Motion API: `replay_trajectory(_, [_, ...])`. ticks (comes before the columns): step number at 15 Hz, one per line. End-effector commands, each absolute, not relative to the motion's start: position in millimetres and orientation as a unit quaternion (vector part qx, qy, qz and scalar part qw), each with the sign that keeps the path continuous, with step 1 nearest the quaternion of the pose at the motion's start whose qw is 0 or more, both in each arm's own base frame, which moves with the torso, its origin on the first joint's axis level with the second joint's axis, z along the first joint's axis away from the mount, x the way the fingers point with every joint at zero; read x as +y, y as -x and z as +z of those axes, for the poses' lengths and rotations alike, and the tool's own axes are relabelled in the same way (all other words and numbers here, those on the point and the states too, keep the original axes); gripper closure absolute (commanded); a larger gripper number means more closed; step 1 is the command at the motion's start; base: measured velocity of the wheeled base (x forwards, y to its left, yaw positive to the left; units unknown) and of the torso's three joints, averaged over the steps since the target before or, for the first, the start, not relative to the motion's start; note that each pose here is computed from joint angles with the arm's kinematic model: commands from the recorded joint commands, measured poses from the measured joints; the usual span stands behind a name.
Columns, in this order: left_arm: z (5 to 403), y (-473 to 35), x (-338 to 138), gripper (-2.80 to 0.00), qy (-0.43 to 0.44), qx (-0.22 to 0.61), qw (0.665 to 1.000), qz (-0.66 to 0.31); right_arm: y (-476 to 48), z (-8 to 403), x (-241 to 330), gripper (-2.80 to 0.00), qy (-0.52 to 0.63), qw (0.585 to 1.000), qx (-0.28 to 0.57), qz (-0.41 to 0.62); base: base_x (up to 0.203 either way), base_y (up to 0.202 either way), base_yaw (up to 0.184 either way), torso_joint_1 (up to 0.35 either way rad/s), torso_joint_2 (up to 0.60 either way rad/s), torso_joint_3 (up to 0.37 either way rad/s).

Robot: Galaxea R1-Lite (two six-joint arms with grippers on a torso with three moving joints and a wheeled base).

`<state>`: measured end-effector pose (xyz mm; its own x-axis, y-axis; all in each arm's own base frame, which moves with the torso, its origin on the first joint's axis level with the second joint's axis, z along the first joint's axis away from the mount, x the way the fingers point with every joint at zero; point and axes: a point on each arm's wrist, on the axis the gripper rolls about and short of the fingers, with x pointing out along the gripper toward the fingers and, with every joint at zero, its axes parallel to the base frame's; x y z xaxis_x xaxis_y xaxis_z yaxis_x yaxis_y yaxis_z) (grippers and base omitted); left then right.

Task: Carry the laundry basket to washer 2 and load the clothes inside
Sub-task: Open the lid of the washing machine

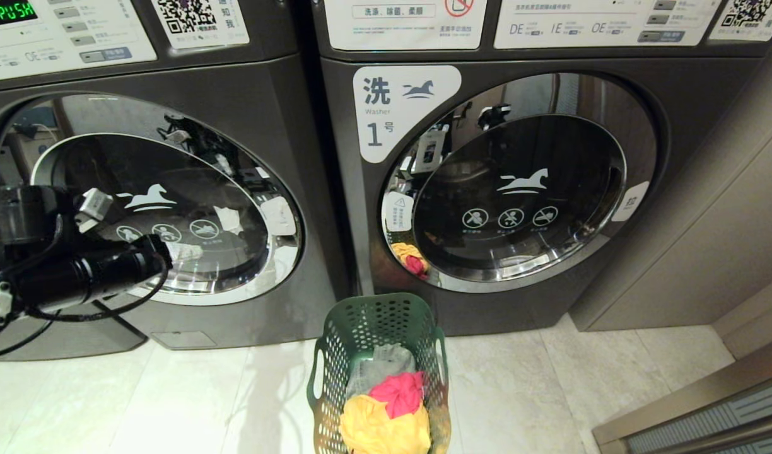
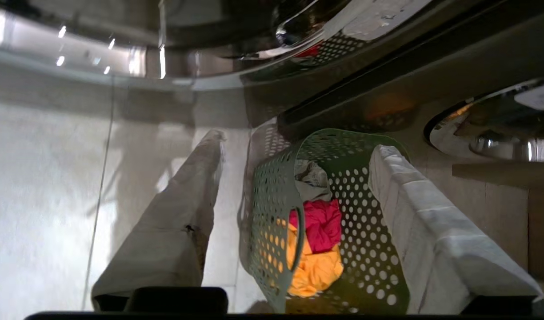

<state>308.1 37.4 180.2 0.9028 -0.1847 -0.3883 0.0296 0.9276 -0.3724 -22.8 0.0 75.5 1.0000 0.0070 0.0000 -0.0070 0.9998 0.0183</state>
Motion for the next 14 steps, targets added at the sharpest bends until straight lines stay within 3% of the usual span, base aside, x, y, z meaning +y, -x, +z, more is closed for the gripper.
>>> replay_trajectory(1, [148,-340,59,-2.8,0.14,0.188,0.957,-0.173,23,75,0,0.0,-0.009,1.0,0.0,0.004,0.0,0.0,0.0,0.0,0.0,0.0])
replay_trajectory(8, [113,-393,39,-2.8,0.058,0.032,0.949,-0.309,23,75,0,0.0,-0.009,1.0,0.0,0.004,0.0,0.0,0.0,0.0,0.0,0.0])
replay_trajectory(14, [114,-400,26,-2.8,0.009,-0.025,0.948,-0.318,23,75,0,0.0,-0.009,1.0,0.0,0.004,0.0,0.0,0.0,0.0,0.0,0.0])
